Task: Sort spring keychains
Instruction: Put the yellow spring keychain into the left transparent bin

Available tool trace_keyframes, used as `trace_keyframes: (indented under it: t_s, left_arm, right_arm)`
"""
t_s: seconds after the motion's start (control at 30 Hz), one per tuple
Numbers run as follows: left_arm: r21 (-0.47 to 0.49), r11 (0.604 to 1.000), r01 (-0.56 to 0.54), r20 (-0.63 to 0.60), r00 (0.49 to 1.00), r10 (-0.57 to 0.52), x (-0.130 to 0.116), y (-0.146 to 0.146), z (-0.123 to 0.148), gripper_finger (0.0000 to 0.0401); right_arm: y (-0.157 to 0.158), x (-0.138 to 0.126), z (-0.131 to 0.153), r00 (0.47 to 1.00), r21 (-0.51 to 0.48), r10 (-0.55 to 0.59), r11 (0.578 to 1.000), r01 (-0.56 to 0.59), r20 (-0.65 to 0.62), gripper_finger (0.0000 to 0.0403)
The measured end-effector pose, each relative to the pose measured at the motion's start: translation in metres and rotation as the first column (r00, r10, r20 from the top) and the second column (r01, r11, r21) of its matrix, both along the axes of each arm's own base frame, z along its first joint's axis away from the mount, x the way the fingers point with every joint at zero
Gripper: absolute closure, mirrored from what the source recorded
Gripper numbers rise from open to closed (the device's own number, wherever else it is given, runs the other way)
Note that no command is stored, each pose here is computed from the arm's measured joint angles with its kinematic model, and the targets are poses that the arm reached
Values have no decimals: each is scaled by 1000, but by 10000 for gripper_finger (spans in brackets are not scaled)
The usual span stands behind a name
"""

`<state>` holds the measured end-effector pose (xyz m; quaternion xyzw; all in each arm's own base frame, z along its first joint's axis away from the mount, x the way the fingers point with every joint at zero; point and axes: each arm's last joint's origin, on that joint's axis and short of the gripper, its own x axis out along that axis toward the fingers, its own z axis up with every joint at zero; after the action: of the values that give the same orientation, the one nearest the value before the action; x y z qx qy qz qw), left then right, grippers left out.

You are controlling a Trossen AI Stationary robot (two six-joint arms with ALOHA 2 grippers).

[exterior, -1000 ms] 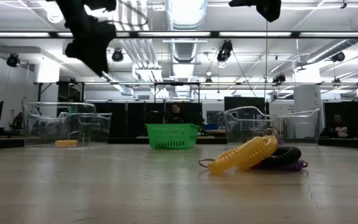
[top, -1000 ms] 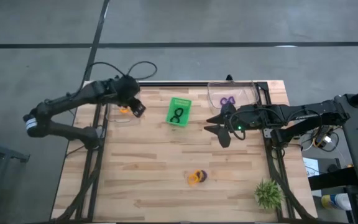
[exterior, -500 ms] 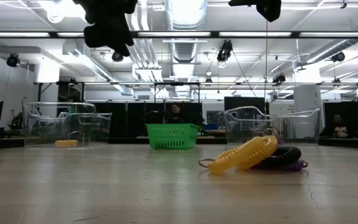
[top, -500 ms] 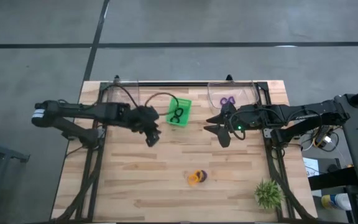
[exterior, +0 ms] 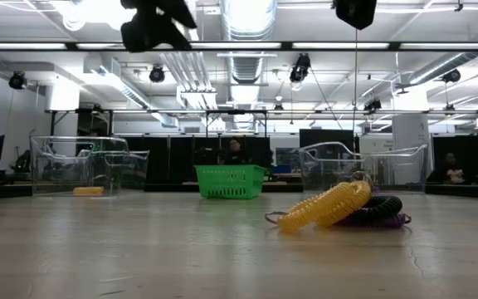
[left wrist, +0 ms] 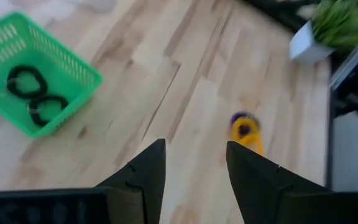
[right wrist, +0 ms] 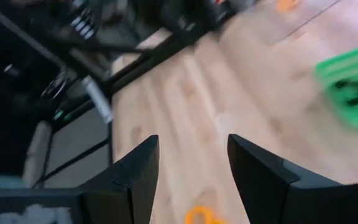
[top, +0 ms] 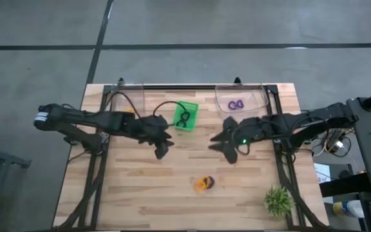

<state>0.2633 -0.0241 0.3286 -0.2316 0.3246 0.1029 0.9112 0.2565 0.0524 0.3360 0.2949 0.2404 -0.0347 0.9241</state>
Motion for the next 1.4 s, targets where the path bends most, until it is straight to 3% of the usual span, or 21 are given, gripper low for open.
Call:
trace_keyframes:
  t_s: [0.17, 0.3, 0.5, 0.8, 1.17, 1.4]
  left_arm:
    - [11, 999, -32, 91, 995, 31, -9, 2, 15, 240]
    - [-5, 999, -51, 136, 989, 51, -15, 3, 23, 240]
    - [-3, 997, -74, 172, 982, 73, -24, 5, 31, 240]
    - [39, 995, -97, 188, 978, 88, -28, 7, 33, 240]
    - [46, 994, -100, 184, 979, 90, -28, 7, 33, 240]
    - [58, 994, -94, 172, 982, 83, -29, 7, 32, 240]
  right_arm:
    - [20, 18, -15, 995, 47, 93, 995, -91, -36, 218]
    - [36, 37, -25, 975, -10, 207, 978, -209, -76, 218]
    - [59, 68, -37, 913, -72, 372, 919, -388, -170, 218]
    - [74, 98, -67, 732, -50, 446, 836, -546, -515, 218]
    - [95, 126, -118, 526, -41, 490, 704, -709, -695, 218]
    - [106, 139, -148, 461, -32, 490, 660, -751, -740, 218]
